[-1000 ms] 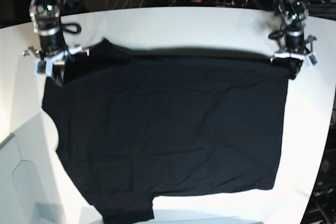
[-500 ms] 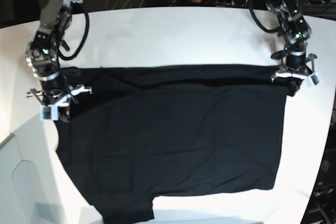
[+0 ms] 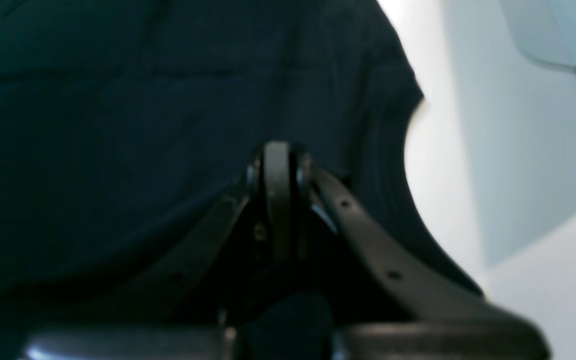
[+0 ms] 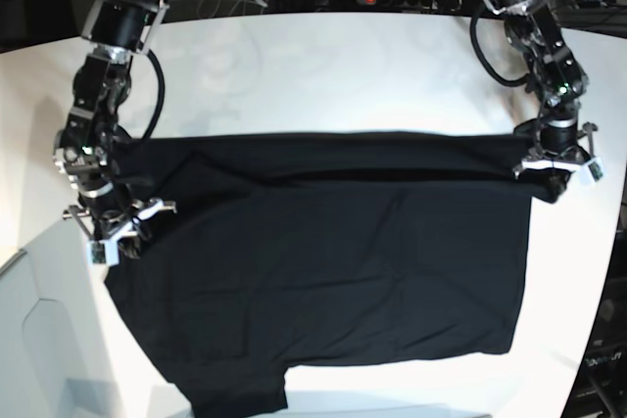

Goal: Fold the T-shirt properly

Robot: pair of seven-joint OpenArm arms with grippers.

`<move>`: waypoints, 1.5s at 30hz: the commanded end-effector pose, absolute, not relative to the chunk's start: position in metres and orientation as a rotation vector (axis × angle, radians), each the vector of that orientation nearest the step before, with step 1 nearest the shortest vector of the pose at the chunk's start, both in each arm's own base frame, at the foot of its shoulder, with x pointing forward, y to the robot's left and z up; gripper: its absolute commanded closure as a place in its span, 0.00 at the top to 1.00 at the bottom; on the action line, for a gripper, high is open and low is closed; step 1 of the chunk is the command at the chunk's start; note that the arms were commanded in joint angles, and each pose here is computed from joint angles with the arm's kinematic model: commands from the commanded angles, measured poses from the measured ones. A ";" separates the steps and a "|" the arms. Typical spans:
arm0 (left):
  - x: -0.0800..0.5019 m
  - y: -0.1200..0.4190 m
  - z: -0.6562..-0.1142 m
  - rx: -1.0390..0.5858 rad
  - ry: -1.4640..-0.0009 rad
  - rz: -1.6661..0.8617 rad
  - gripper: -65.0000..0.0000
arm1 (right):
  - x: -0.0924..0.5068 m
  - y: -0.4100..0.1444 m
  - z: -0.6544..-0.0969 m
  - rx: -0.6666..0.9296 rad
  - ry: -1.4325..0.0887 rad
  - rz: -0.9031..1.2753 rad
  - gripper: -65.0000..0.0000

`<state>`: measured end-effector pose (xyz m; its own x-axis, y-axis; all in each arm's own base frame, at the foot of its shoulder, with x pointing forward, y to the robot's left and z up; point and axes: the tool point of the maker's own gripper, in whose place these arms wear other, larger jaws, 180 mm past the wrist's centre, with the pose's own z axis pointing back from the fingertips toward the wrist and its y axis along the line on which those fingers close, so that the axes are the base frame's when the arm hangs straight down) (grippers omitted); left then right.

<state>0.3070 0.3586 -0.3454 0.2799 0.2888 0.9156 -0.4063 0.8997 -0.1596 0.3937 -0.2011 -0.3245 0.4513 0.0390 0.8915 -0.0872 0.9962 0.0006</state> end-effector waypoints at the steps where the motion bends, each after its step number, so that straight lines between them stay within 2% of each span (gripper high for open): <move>1: 0.317 0.368 -0.323 0.137 -1.268 0.451 0.00 | 0.406 -0.204 -0.303 0.045 -1.170 0.078 0.00; 15: 0.348 0.357 -0.327 0.084 -1.265 0.430 0.00 | 0.443 -0.203 -0.300 0.092 -1.169 0.044 0.00; 39: 0.369 0.350 -0.325 0.055 -1.267 0.425 0.00 | 0.441 -0.207 -0.310 0.089 -1.140 0.043 0.00; 40: 0.369 0.349 -0.329 0.051 -1.256 0.426 0.01 | 0.441 -0.207 -0.310 0.089 -1.138 0.043 0.05; 42: 0.367 0.351 -0.332 0.053 -1.250 0.434 0.09 | 0.440 -0.207 -0.312 0.089 -1.131 0.043 0.19; 45: 0.366 0.351 -0.332 0.054 -1.250 0.432 0.32 | 0.440 -0.207 -0.311 0.087 -1.137 0.044 0.40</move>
<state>0.3582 0.3437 -0.3534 0.3054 0.3127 0.8994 -0.3527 0.9145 -0.1982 0.4296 -0.2029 -0.3336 0.4833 -0.0122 0.8754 -0.0793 0.9952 0.0576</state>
